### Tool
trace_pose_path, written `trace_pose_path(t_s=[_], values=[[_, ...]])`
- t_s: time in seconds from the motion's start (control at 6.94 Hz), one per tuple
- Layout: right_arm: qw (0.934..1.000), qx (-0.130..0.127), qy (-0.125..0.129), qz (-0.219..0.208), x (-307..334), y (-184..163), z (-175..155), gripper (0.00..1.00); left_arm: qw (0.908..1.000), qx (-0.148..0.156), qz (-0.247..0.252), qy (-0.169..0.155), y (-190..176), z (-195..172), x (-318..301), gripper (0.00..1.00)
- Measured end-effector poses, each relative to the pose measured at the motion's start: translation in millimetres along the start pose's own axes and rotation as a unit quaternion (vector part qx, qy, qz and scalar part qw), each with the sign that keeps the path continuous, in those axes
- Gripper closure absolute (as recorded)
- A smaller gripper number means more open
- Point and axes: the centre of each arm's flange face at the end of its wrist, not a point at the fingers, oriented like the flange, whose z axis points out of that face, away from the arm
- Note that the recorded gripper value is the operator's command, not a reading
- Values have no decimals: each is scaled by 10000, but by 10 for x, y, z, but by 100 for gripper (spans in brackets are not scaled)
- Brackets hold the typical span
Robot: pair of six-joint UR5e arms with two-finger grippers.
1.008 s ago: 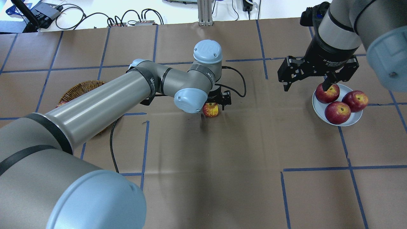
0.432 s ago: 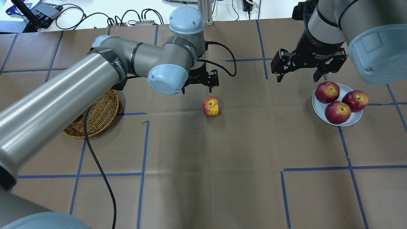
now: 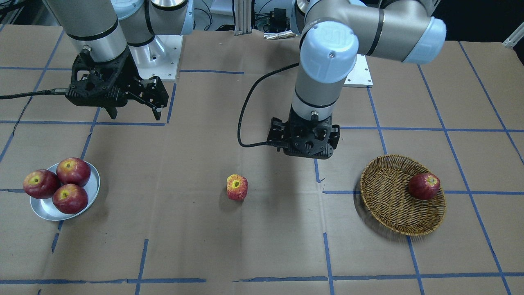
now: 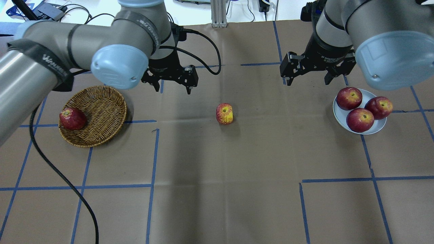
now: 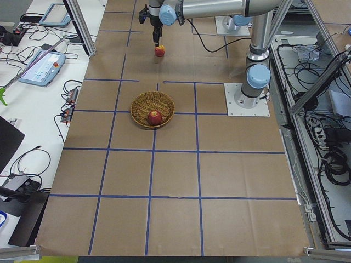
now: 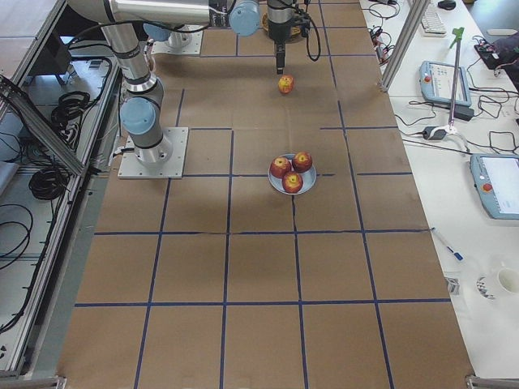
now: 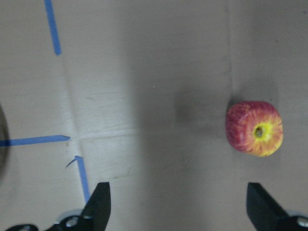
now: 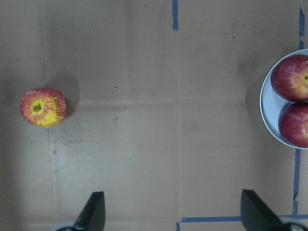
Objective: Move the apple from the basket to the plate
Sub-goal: 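Open and raise the left gripper while the right gripper moves toward the apple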
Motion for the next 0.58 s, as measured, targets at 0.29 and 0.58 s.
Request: trace_pose_path(t_s=[0.29,0.58], values=[[9996,-12,-243,172,-113,-94,133,0,10000,37,-80,17,400,-504,-342,1],[9993,139,-358,47,-489,-176,316,0,9997,-90,-214,27,785,-853,-604,1]])
